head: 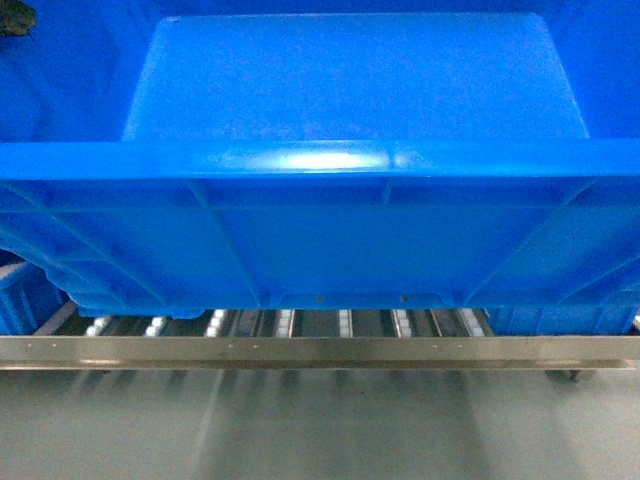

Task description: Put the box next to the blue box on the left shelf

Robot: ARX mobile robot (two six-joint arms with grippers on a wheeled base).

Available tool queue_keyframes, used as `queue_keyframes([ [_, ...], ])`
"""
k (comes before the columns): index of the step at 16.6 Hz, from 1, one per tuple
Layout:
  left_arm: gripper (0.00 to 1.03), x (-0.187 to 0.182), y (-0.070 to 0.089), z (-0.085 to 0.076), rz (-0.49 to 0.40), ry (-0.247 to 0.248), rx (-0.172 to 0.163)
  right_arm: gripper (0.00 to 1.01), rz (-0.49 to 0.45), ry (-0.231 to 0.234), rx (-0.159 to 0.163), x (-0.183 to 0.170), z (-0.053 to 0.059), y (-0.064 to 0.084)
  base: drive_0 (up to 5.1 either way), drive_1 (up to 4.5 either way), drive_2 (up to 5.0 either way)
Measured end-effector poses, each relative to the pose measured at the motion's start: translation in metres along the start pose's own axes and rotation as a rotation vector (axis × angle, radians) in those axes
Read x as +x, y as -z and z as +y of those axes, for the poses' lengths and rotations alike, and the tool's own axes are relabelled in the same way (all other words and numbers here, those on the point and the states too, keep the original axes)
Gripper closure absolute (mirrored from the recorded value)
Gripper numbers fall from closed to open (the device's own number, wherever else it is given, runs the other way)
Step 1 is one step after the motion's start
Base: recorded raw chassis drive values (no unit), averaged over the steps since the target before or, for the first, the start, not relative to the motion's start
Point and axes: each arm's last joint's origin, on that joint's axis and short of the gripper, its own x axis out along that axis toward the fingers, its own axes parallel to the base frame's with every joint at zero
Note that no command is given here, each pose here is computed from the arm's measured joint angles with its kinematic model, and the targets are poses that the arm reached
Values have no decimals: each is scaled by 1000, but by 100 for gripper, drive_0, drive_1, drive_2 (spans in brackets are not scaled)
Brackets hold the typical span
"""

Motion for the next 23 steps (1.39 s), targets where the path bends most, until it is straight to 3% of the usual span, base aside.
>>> queue_keyframes([
  [23,92,0,0,0,0,-2,-1,82,0,0,0,0,0,0,0,0,0],
])
